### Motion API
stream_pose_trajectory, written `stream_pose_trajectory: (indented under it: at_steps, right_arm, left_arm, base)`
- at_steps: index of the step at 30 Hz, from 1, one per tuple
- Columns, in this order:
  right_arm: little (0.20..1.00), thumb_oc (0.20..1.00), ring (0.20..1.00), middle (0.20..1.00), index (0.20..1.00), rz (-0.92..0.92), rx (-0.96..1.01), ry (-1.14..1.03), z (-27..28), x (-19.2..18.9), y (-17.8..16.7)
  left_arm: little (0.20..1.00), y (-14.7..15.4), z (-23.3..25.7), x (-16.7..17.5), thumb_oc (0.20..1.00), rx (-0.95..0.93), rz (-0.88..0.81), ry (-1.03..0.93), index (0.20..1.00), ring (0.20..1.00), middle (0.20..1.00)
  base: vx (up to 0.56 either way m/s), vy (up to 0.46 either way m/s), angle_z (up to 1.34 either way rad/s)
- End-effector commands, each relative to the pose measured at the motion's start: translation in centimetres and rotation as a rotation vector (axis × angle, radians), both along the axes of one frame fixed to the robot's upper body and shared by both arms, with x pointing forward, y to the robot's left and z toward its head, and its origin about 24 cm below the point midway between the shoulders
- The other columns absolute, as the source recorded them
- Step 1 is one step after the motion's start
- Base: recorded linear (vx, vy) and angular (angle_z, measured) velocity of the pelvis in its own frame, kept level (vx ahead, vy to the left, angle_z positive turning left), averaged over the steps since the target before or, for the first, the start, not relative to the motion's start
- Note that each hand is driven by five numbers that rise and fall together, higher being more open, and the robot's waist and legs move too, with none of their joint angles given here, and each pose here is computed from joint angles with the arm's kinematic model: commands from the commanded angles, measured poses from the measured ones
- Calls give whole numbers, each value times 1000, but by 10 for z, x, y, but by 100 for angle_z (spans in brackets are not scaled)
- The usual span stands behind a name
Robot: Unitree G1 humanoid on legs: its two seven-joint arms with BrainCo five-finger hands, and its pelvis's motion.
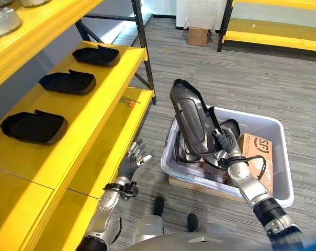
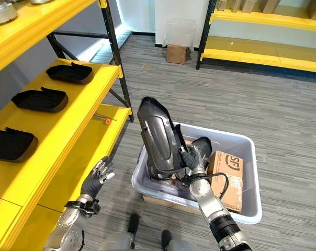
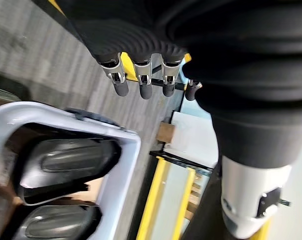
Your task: Move parts from the plastic box to the shelf.
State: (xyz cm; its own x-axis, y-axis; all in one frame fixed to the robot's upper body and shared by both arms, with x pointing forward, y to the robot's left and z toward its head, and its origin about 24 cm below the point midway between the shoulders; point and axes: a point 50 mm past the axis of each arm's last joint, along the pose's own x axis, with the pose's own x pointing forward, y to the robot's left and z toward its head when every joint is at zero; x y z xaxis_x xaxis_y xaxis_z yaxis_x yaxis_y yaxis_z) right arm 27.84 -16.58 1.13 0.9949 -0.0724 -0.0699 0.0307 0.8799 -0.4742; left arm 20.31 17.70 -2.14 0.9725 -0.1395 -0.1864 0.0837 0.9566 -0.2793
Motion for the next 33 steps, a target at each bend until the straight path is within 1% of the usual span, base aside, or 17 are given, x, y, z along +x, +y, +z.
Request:
stream_pose_trajectory:
  at_steps: [1,3,7,10,14,18,22,27,29,31,33]
  right_arm:
    - [200,200,200,200,200,87,63,-304,61,25,15]
    - [200,200,200,200,200,74,68,-319,62,24,17]
    - [200,200,200,200,200,22,68,-313,55,13,11]
    - [200,200,200,200,200,39,62,-299,55,15,10]
    - [200,200,200,200,200,58,27,-290,56,19,8]
    - [200,200,200,200,200,77,-1,-284,60,25,12]
    - [200,200,200,200,200,142,-19,-268,63,29,18]
    - [200,200,200,200,200,183,14,-207,50,22,23]
    - [200,200,200,200,200,205,59,-183,48,21,35]
    - [200,200,200,200,200,213,87,-168,47,23,43]
    - [200,200,200,200,200,200,124,-165,48,24,51]
  left_arm:
    - [1000,6,33,26,1000,27,-18,-188,1000,1000,1000]
    - [1000,2,33,28,1000,30,-42,-197,1000,1000,1000]
    - [1000,-9,32,28,1000,36,-128,-208,1000,1000,1000]
    - [1000,-13,32,29,1000,40,-117,-213,1000,1000,1000]
    - [1000,-17,35,30,1000,15,-110,-212,1000,1000,1000]
    - [1000,-19,32,30,1000,-4,-100,-209,1000,1000,1000]
    - [1000,-19,34,34,1000,9,-44,-225,1000,1000,1000]
    - [1000,-8,36,28,1000,100,21,-236,1000,1000,1000]
    - [1000,4,37,21,1000,159,54,-248,1000,1000,1000]
    - [1000,7,38,19,1000,180,49,-257,1000,1000,1000]
    - [1000,6,41,17,1000,218,8,-284,1000,1000,1000]
  base:
    - [-371,-83,25]
    - [-212,-48,30]
    - [-115,9,116]
    - [-62,111,116]
    - [-65,241,55]
    - [-48,337,33]
    - [-42,536,53]
    - [-11,487,71]
    - [-72,494,28]
    - [-119,420,37]
    - [-172,336,38]
